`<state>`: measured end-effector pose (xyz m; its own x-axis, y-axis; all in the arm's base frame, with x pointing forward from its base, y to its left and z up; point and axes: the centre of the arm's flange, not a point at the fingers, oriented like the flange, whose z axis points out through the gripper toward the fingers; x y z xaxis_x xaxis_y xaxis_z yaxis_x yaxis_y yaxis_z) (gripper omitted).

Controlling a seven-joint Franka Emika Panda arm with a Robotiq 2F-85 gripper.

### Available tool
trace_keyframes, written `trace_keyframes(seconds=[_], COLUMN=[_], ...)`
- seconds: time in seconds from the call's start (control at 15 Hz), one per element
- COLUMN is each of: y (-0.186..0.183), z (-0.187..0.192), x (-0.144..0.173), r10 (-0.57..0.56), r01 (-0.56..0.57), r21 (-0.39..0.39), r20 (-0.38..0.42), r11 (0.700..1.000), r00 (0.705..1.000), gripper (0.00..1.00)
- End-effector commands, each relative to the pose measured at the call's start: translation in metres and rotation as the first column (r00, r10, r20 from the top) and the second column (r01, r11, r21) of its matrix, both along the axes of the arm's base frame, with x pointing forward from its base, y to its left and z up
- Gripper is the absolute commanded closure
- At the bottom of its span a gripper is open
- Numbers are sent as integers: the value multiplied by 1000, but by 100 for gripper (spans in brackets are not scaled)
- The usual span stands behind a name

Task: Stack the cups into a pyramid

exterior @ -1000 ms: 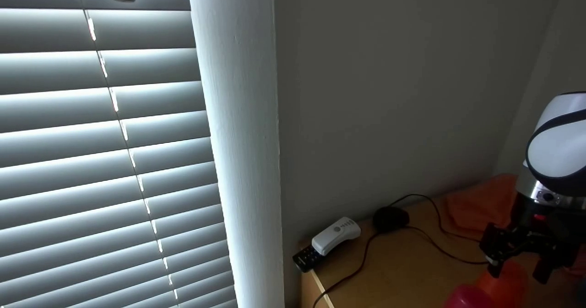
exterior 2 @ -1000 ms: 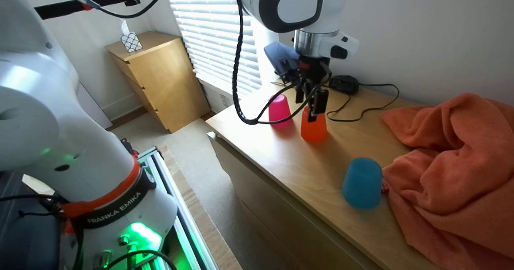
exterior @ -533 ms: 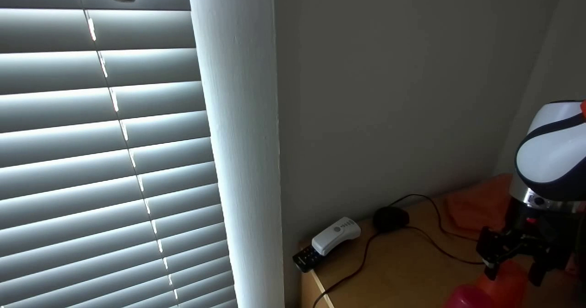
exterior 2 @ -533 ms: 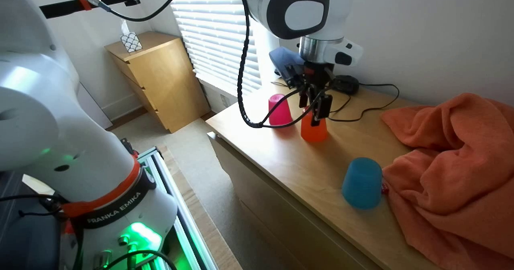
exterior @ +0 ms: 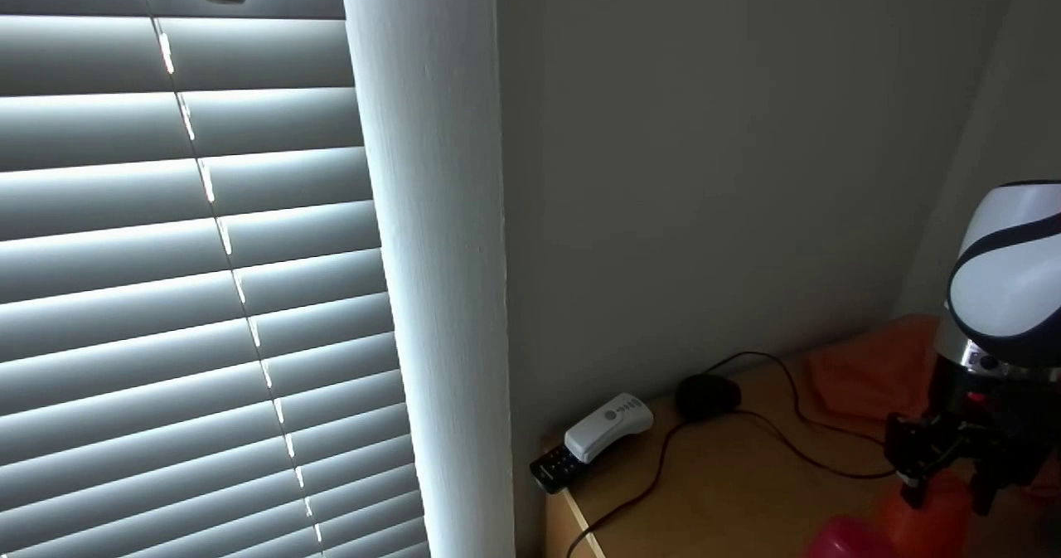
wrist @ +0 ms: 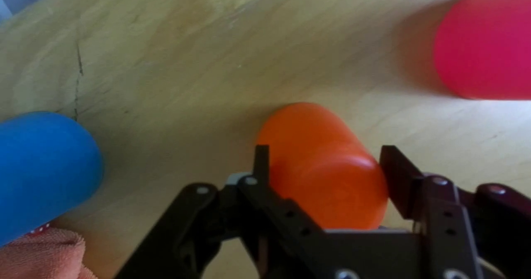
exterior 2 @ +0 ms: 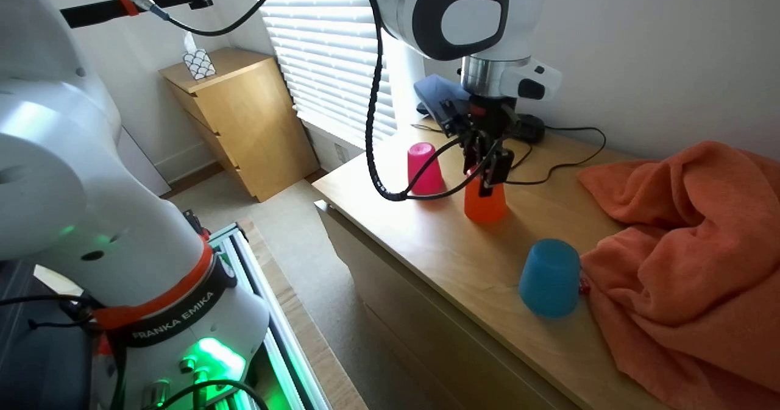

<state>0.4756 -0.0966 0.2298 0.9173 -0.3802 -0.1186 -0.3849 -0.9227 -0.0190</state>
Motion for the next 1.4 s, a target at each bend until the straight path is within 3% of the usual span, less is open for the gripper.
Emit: trace_keyframes(seconds=[0.0, 0.2, 0.27, 0.33, 0.4, 0.87, 1.33], y=[-13, -16, -15, -13, -12, 1, 43], z=[-1, -6, -4, -1, 3, 42, 64], x=[-8, -7, -8, -10, -12, -32, -49], r10=[-10, -23, -24, -27, -29, -62, -58], r01=[10, 23, 24, 27, 29, 62, 53], r21=[-22, -18, -7, -7, -11, -8, 71], r20=[-6, -4, -4, 2, 8, 56, 74], r11=[1000, 1000, 1000, 1000, 1000, 998, 996], r00=[1000, 1000, 1000, 1000, 1000, 997, 996], gripper=[58, 56, 8, 8, 1, 0, 0])
